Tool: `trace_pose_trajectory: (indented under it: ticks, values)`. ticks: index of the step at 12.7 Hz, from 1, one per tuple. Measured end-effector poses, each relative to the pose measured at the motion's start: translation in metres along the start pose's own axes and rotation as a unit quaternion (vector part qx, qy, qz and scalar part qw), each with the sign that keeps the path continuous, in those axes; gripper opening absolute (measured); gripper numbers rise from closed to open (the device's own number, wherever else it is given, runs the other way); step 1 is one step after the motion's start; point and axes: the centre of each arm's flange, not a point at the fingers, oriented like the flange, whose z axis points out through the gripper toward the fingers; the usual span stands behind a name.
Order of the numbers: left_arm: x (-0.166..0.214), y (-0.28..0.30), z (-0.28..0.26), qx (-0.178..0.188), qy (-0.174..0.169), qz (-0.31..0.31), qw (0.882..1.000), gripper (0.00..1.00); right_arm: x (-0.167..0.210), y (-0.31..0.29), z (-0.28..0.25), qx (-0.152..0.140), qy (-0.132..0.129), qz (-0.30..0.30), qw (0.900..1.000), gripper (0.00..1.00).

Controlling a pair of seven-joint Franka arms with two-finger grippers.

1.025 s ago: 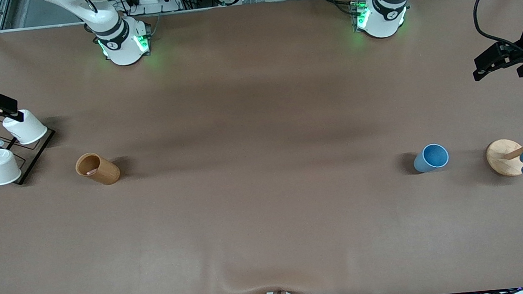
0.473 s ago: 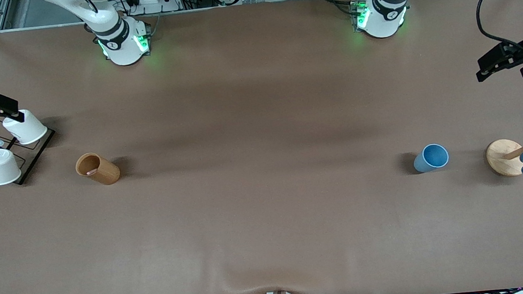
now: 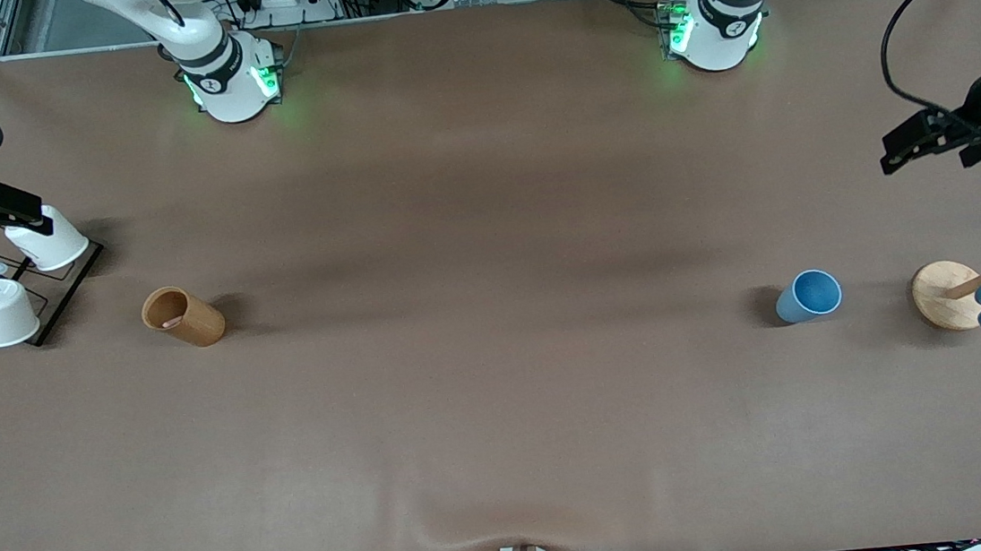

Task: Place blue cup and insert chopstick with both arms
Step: 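Grasp the blue cup with the left gripper while the right gripper grasps the chopstick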

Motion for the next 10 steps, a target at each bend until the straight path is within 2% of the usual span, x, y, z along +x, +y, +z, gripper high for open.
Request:
trace_pose_trajectory:
  ticks: [7,10]
  values:
    - [0.038,-0.009,0.09,0.002,-0.008,-0.005,1.0,1.0,0.027,-0.01,0.029,0.001,-0.007,-0.012,1.0,1.0]
    - [0.039,-0.02,0.117,0.002,-0.008,-0.013,1.0,1.0,0.045,-0.028,0.048,-0.001,-0.009,-0.029,1.0,1.0]
